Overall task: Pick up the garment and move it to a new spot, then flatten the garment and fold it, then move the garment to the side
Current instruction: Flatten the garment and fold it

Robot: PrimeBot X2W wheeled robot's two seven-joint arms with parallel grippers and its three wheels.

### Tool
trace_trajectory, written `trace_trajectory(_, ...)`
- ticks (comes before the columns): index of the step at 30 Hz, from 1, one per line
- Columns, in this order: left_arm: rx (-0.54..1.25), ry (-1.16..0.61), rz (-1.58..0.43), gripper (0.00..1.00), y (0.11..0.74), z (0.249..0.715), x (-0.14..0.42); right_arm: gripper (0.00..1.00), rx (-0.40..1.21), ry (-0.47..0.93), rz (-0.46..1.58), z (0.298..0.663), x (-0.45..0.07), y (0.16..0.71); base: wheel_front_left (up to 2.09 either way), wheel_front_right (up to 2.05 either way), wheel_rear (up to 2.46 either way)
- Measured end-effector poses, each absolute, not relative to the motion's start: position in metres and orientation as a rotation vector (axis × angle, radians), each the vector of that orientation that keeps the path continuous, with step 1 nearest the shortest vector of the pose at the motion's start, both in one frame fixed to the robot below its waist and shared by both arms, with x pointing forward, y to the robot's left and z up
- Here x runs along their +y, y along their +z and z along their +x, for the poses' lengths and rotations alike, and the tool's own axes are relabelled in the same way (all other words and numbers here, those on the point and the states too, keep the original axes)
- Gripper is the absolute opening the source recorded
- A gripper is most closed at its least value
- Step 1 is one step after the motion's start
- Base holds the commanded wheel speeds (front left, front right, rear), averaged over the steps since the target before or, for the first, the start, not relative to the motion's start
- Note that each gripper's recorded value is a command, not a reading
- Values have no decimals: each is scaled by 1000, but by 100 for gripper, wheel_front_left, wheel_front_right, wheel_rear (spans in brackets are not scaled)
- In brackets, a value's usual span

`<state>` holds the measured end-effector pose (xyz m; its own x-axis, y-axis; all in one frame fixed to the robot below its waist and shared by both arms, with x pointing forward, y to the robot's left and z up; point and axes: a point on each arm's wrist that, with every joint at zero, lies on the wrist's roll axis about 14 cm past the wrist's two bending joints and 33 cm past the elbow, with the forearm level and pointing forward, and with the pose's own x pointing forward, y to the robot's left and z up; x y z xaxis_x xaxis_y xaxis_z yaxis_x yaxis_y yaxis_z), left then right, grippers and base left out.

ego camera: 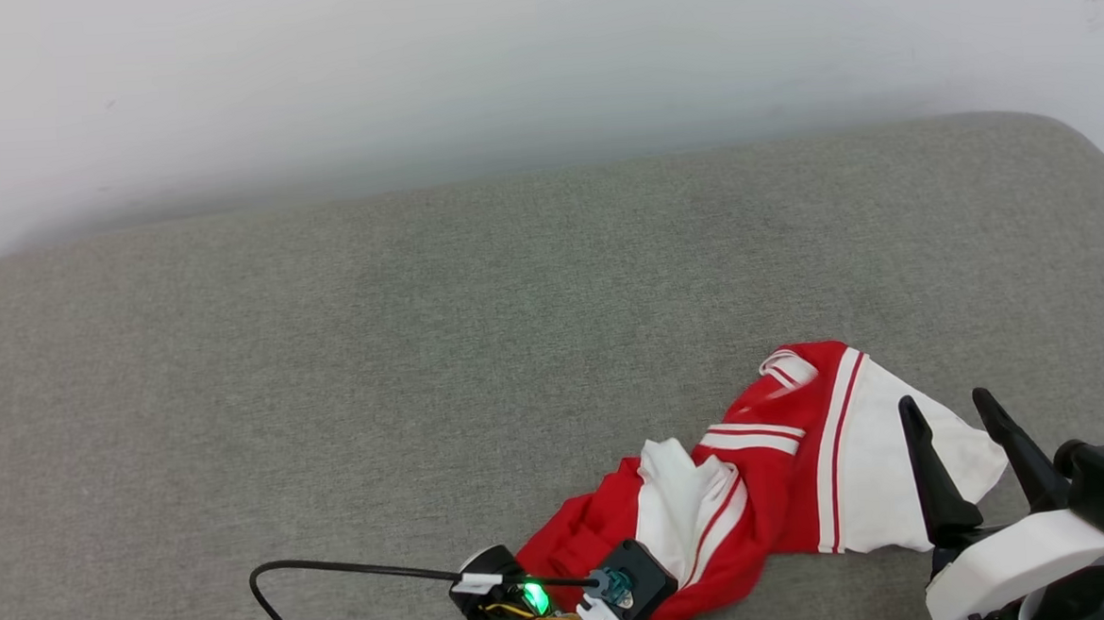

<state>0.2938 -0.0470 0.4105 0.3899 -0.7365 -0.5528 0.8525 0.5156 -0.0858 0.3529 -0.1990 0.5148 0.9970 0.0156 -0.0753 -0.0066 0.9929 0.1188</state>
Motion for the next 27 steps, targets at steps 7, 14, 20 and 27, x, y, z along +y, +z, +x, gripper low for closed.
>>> trace_trajectory(7,377,-977,122,100,451,313,-53,100,75,19,119,353,-197,517,0,0,0)
trace_trajectory(14,290,-919,80,100,484,338,-48,100,74,24,132,350,-196,519,0,0,0)
trace_trajectory(20,445,-973,129,100,469,345,-49,100,95,2,141,349,-202,512,0,0,0)
trace_trajectory(27,716,-1051,221,100,424,334,-45,100,125,-32,158,350,-211,499,0,0,0)
